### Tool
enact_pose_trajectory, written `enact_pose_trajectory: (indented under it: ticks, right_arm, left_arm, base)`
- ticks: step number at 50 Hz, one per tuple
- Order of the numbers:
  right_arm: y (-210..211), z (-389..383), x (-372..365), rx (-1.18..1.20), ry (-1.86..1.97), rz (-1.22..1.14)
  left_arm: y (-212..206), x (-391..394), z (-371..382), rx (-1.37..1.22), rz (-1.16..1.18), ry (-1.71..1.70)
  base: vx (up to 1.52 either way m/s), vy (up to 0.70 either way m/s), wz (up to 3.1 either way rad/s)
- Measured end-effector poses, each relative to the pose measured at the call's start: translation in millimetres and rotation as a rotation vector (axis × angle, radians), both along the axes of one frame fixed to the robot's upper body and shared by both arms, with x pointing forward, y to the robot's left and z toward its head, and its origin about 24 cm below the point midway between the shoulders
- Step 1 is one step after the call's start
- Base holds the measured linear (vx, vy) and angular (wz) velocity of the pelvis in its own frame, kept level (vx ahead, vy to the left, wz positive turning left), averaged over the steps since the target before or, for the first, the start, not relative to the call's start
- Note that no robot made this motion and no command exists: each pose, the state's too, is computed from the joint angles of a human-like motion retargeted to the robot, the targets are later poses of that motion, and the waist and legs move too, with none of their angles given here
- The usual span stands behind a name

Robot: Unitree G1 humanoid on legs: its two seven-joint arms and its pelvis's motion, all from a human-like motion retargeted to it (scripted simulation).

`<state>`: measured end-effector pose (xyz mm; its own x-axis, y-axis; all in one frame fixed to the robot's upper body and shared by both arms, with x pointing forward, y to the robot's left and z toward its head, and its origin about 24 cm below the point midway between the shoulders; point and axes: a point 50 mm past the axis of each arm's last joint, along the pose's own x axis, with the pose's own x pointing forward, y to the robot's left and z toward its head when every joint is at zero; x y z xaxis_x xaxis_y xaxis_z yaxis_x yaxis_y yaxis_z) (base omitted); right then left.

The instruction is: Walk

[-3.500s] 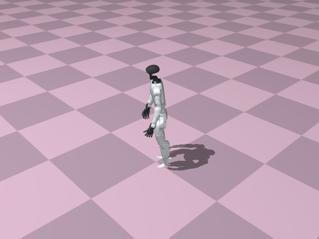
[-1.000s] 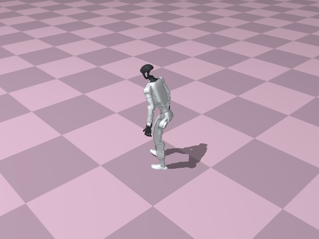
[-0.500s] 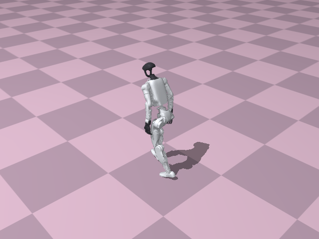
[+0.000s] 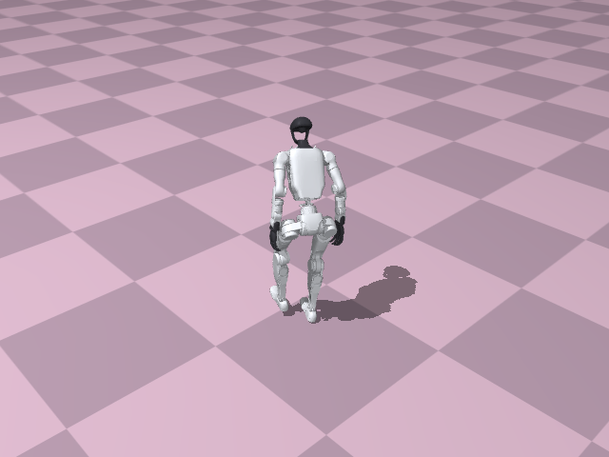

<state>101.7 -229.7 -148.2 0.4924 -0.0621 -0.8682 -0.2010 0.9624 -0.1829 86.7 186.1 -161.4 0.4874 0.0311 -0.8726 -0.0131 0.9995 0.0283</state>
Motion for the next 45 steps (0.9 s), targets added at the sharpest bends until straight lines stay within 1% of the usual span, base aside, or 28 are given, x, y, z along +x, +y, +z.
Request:
enact_pose_trajectory:
  ticks: [10,15,22,28,35,45]
  right_arm:
    - [-6,0,-6,-0.053,0.004,0.013]
    - [-1,-2,-7,-0.051,0.009,0.003]
    - [6,-3,-4,0.003,0.009,-0.036]
    - [10,3,13,0.057,-0.051,-0.046]
    - [12,7,27,0.04,-0.087,-0.001]
    - [22,-3,-5,0.04,0.013,0.094]
  left_arm:
    - [-5,6,1,-0.019,-0.021,-0.016]
    - [-3,11,3,-0.017,-0.012,-0.036]
    - [3,22,7,-0.004,0.003,-0.066]
    - [6,37,11,0.015,-0.016,-0.094]
    - [3,57,17,0.034,0.012,-0.13]
    - [-6,44,13,0.043,-0.093,-0.119]
  base:
    - [0.4,0.03,-1.03]
    - [0.56,0.06,-1.04]
    - [0.64,0.1,-0.48]
    - [0.58,0.09,0.04]
    - [0.54,0.02,-0.13]
    - [0.6,-0.15,-0.22]
